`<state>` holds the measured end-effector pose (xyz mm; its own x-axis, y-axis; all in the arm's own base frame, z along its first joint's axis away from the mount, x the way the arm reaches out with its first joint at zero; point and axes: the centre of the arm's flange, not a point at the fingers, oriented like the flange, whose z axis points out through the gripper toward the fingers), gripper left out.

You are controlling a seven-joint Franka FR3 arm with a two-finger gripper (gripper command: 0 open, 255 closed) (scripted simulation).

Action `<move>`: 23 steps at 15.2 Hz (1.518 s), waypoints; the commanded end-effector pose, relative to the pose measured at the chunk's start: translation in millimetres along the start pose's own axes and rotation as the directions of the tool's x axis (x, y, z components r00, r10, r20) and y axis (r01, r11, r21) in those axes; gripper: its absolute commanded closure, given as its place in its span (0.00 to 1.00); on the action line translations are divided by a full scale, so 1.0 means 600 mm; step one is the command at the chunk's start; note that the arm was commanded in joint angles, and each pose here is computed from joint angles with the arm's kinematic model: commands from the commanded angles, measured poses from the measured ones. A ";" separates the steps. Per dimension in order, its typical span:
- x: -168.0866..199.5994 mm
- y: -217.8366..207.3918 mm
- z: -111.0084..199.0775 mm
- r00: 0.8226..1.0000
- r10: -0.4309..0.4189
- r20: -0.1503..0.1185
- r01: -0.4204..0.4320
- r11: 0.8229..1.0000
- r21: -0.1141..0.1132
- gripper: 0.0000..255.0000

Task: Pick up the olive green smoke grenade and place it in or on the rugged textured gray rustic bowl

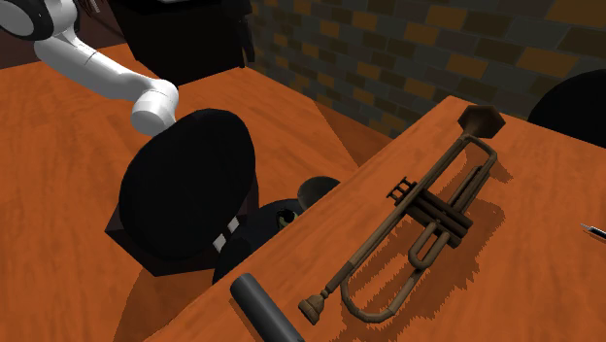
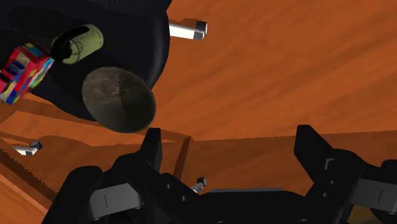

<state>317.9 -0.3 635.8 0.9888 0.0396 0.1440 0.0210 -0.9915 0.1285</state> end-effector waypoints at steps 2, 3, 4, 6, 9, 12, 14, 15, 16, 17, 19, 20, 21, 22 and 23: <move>0.005 0.016 0.016 1.000 0.003 0.005 -0.003 1.000 0.004 0.00; 0.009 0.032 0.031 1.000 0.006 0.011 -0.006 1.000 0.008 0.00; 0.013 0.048 0.047 1.000 0.009 0.016 -0.010 1.000 0.012 0.00; 0.021 0.080 0.079 1.000 0.015 0.027 -0.016 1.000 0.019 0.00; 0.032 0.128 0.128 0.999 0.024 0.043 -0.026 0.999 0.031 0.00; 0.042 0.175 0.177 0.998 0.033 0.059 -0.036 0.998 0.042 0.00; 0.048 0.206 0.210 0.997 0.039 0.070 -0.043 0.998 0.049 0.00; 0.051 0.222 0.227 0.996 0.042 0.076 -0.046 0.998 0.053 0.00; 0.054 0.237 0.243 0.996 0.045 0.081 -0.049 0.997 0.057 0.00; 0.056 0.252 0.260 0.995 0.048 0.086 -0.053 0.997 0.060 0.00; 0.061 0.283 0.294 0.994 0.053 0.097 -0.060 0.996 0.067 0.00; 0.063 0.298 0.311 0.993 0.056 0.103 -0.063 0.995 0.071 0.00; 0.065 0.313 0.328 0.992 0.058 0.108 -0.067 0.995 0.075 0.00; 0.066 0.328 0.346 0.992 0.061 0.114 -0.070 0.994 0.078 0.00; 0.068 0.343 0.363 0.991 0.064 0.119 -0.074 0.994 0.082 0.00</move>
<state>392.5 -221.5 466.1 0.9986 -0.0357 0.0385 -0.0372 -0.9985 0.0404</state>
